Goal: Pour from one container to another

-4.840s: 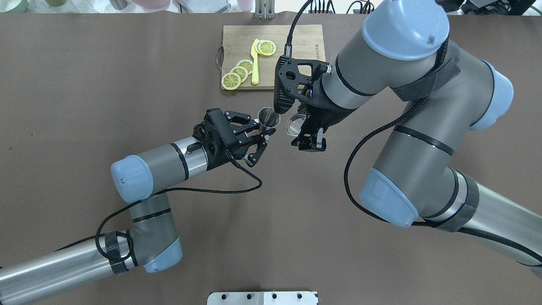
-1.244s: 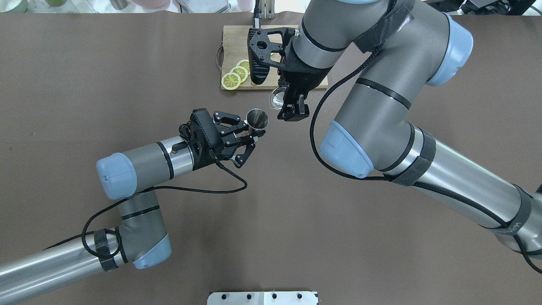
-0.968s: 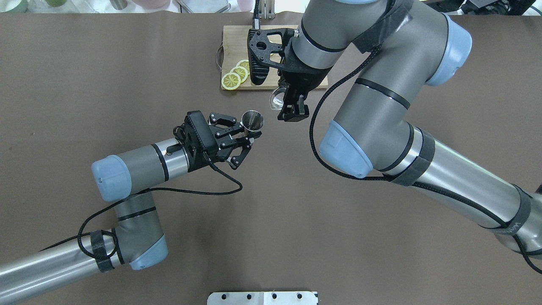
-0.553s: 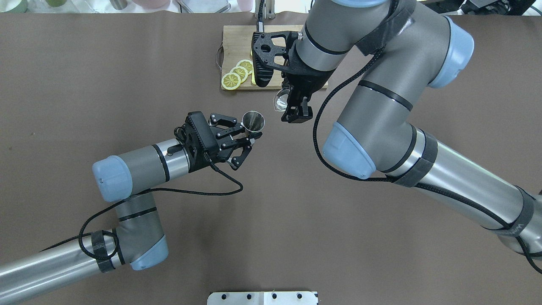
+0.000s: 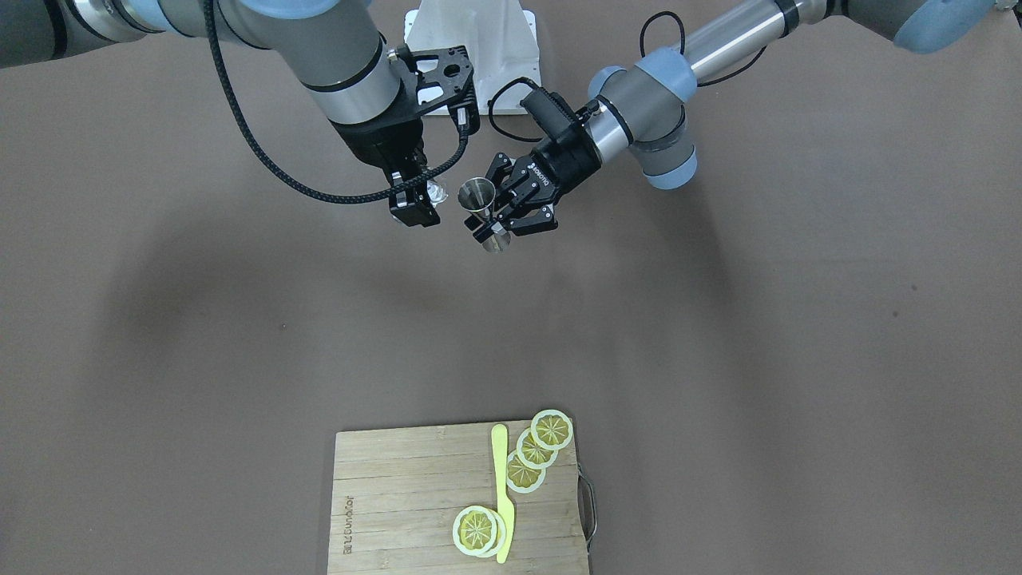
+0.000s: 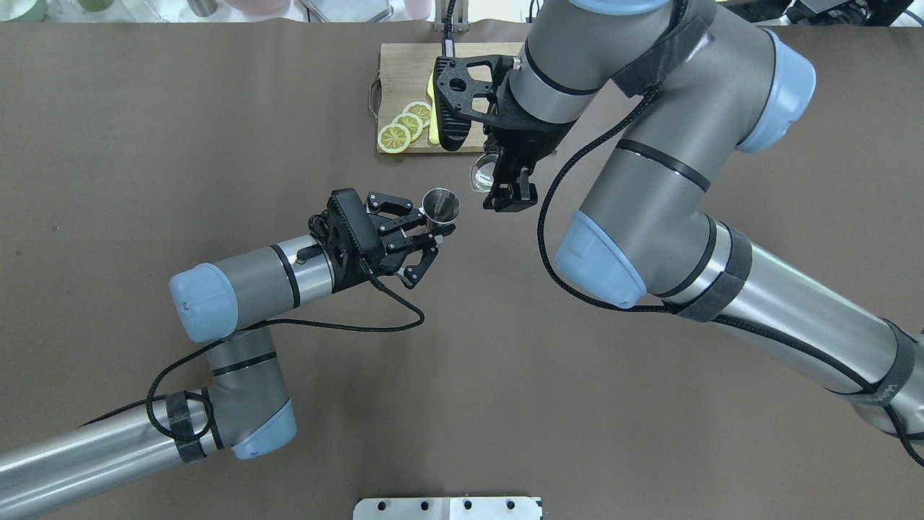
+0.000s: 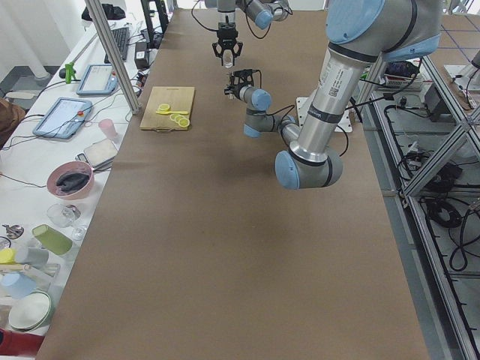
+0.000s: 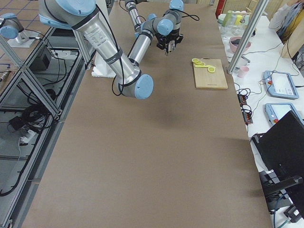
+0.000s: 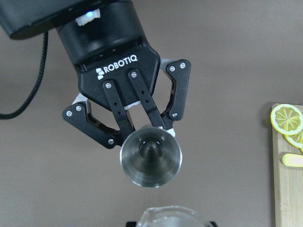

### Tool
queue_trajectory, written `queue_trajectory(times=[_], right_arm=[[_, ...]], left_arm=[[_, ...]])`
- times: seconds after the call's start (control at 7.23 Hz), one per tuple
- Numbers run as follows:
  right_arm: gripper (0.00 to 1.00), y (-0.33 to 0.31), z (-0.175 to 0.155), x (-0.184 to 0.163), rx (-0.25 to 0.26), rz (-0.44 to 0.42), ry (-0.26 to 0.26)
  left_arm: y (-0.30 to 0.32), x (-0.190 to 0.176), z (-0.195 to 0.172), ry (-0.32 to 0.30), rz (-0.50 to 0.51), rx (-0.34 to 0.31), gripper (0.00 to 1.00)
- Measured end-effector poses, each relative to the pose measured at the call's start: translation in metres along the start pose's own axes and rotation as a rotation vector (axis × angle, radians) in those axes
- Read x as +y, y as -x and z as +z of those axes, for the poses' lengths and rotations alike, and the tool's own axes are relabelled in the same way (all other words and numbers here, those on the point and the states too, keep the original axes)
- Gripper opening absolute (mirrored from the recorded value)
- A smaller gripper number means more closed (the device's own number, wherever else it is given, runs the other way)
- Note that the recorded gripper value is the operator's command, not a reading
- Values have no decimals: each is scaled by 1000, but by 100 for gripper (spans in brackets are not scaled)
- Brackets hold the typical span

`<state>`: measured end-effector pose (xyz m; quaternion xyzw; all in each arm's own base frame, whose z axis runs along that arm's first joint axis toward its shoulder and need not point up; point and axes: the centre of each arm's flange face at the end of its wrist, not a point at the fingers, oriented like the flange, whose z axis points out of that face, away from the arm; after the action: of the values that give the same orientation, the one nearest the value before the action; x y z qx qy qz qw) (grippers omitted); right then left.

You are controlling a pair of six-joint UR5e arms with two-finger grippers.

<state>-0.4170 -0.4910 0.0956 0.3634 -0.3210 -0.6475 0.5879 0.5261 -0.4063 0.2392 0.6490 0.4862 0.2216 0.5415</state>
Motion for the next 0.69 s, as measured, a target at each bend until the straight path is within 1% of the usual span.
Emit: queue_trajectory(times=[0.69], right_arm=[[0, 0, 1, 4, -3, 0, 9]], left_arm=[[-2, -3, 5, -2, -2, 4, 0]])
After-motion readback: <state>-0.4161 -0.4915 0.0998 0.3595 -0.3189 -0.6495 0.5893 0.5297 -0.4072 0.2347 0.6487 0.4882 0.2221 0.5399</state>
